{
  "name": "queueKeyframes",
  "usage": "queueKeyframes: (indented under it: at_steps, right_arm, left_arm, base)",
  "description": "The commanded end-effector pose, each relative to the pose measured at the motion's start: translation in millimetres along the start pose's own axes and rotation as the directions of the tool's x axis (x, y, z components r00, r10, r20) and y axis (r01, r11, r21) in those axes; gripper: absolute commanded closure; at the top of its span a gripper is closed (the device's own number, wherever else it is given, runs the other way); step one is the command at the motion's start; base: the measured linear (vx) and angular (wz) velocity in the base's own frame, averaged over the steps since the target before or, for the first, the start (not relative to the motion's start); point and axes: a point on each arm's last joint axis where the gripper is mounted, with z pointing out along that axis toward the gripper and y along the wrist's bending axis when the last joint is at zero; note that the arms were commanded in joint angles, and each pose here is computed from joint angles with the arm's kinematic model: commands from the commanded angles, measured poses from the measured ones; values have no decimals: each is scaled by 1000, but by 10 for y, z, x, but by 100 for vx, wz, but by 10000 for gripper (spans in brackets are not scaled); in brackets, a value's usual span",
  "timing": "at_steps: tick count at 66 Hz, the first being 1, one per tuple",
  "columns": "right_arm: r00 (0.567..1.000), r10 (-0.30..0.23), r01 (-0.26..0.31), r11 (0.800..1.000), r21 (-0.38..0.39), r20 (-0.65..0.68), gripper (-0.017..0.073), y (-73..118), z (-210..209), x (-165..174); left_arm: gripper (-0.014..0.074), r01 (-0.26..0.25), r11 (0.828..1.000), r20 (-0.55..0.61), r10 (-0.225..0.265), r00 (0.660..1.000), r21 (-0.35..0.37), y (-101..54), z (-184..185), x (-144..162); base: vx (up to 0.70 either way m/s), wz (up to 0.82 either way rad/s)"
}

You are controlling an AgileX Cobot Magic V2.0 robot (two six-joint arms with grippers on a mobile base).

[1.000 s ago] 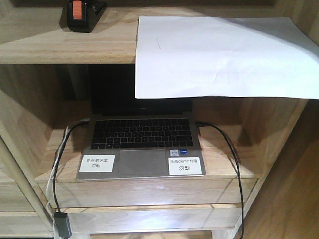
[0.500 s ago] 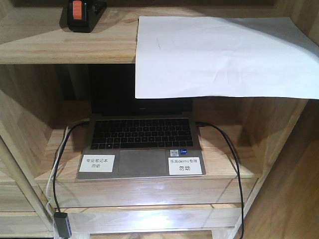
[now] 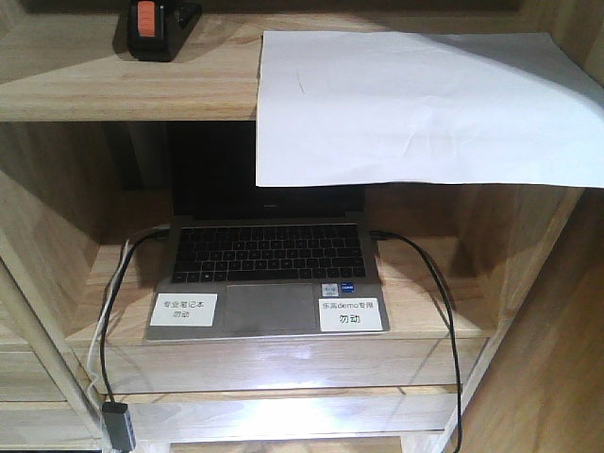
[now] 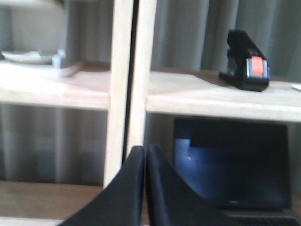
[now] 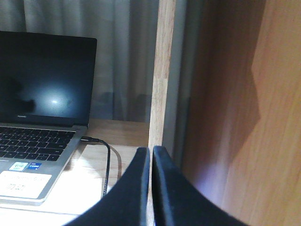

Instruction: Grab stapler and paper to desk for stapling

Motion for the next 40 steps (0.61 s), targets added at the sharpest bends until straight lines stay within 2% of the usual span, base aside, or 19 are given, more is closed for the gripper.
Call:
queueKeyframes:
  at_steps: [1,12,19,25,40]
  right_arm:
    - [996,-10,10,1000,4,83,568,0,-12,-63]
    - [996,-10,10,1000,4,83,568,0,-12,-63]
    - [996,-10,10,1000,4,83,568,0,-12,-63]
    - [996,-10,10,1000,4,83,568,0,-12,-63]
    - [996,-10,10,1000,4,83,568,0,-12,-63]
  left_arm:
    - [601,14,1000,103,-16,995,21,-23,4,-168]
    - [591,16,1000,116,-18,993,22,-24,3,-178]
    - [546,16,1000,140,-19,990,25,-26,1,-199]
    - [475,16,1000,140,-19,990,25,-26,1,-199]
    - [189,16,1000,139,-19,990,25,-26,1,-198]
  base:
    - [0,0]
    - [0,0]
    - [0,0]
    - [0,0]
    - [0,0]
